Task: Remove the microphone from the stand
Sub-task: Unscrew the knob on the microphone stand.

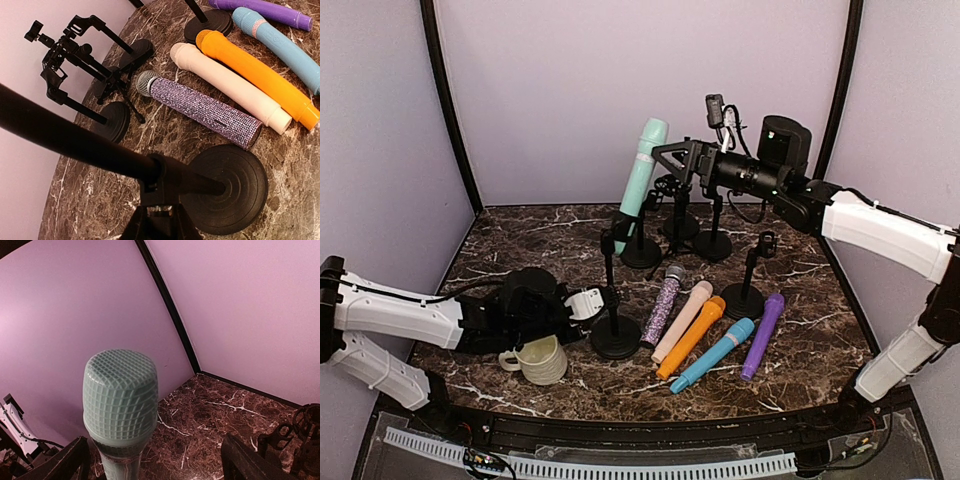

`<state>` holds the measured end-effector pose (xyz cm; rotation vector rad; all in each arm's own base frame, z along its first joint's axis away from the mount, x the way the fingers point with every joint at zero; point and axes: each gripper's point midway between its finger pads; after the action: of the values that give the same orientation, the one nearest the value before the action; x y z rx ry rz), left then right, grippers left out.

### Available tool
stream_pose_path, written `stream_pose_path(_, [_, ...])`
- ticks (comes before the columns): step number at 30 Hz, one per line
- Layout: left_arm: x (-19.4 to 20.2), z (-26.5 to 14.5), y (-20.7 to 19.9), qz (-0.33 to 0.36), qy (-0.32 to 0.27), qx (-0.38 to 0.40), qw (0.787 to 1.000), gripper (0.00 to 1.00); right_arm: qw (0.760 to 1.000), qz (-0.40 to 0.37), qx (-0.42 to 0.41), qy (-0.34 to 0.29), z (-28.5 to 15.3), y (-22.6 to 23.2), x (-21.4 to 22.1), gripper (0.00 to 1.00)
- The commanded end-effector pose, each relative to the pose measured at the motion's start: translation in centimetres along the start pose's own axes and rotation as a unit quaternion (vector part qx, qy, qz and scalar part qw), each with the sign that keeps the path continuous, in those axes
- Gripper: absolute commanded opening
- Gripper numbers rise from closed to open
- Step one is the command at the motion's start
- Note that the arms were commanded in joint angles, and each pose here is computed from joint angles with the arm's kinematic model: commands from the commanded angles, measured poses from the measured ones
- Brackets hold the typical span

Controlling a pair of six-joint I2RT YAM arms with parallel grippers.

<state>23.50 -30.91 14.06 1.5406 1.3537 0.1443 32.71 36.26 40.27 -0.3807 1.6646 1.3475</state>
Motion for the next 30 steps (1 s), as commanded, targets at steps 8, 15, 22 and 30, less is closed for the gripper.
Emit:
stream_pose_path(8, [-0.6,-0.3,-0.1,-0.191,-0.032,0.084,0.978,0.14,1.000,-0.004,-0.019,-0.019,-0.5,1.1,-0.9,0.91])
stream_pose_path(15, [-0.2,-0.8,-0.8,-0.280,-0.050,0.130,0.950,0.12,1.000,-0.002,-0.018,-0.017,-0.4,0.9,-0.7,0.91])
stream_pose_path(22, [-0.1,-1.2,-1.3,-0.363,-0.073,0.177,0.912,0.13,1.000,-0.002,-0.017,-0.017,-0.4,0.9,-0.7,0.91])
stream_pose_path(30, [-0.1,-1.7,-0.5,-0.418,-0.102,0.191,0.882,0.23,1.000,0.000,-0.016,-0.018,-0.4,0.9,-0.8,0.91])
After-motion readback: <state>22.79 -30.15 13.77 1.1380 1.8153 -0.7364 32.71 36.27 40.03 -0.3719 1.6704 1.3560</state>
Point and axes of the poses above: each gripper's point midway between its finger pads, its own z axis out along the fingers, its own y axis along the line the jaws close on, x = y × z, and after that the axes turned 14 degrees about z, right-handed
